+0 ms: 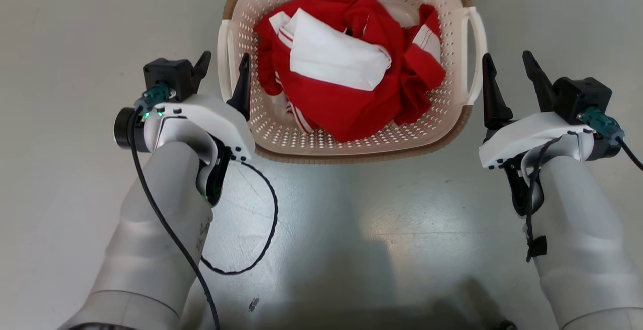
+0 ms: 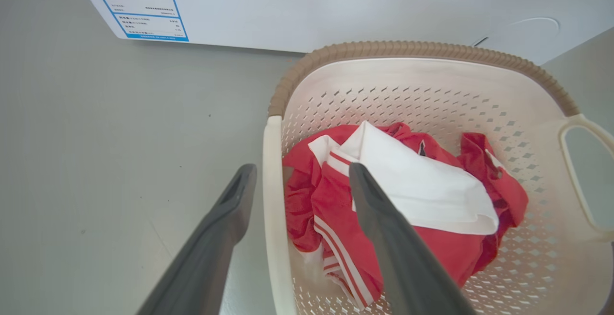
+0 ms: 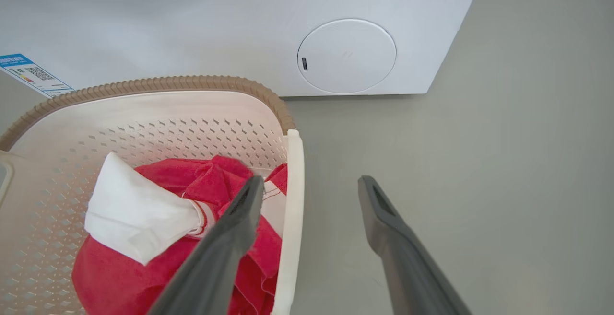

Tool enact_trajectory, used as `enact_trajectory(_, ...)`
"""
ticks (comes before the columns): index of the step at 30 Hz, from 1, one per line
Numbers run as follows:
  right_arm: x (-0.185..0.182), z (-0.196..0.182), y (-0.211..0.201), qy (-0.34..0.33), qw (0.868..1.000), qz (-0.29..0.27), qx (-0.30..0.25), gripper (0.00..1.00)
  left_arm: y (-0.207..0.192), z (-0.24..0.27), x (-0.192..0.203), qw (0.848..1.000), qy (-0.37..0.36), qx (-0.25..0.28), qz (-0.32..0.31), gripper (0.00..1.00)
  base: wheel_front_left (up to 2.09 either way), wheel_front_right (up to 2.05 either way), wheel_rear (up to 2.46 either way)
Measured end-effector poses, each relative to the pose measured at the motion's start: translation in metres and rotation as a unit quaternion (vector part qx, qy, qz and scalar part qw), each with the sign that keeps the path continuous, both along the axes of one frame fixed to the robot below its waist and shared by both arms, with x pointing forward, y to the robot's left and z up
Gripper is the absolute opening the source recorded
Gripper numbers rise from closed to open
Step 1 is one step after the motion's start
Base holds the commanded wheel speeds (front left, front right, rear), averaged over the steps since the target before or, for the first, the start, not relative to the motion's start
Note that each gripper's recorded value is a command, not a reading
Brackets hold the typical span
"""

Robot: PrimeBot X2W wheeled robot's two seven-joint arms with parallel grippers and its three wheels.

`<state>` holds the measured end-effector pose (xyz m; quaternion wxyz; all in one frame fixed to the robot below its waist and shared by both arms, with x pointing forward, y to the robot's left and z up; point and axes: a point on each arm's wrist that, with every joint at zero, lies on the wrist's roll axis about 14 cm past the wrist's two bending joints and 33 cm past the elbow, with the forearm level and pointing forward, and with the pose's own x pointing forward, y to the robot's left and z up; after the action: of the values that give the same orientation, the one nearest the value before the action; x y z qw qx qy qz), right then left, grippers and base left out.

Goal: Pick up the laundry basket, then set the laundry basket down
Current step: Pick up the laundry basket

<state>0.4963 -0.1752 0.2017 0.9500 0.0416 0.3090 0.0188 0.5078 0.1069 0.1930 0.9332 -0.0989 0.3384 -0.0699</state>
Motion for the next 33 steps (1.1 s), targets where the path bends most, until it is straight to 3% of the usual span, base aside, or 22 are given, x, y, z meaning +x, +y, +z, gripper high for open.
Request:
enact_trajectory(13, 0.000, -0.037, 0.014, 0.043, 0.999, 0.019, 0.003, 1.00, -0.010, -0.020, -0.002, 0.999, 0.021, -0.002, -0.028, 1.00, 0.00, 0.00, 0.00)
enact_trajectory(33, 0.005, -0.060, 0.026, 0.092, 0.995, 0.021, 0.021, 1.00, -0.017, -0.039, -0.004, 0.996, 0.068, 0.017, -0.060, 1.00, 0.00, 0.00, 0.00)
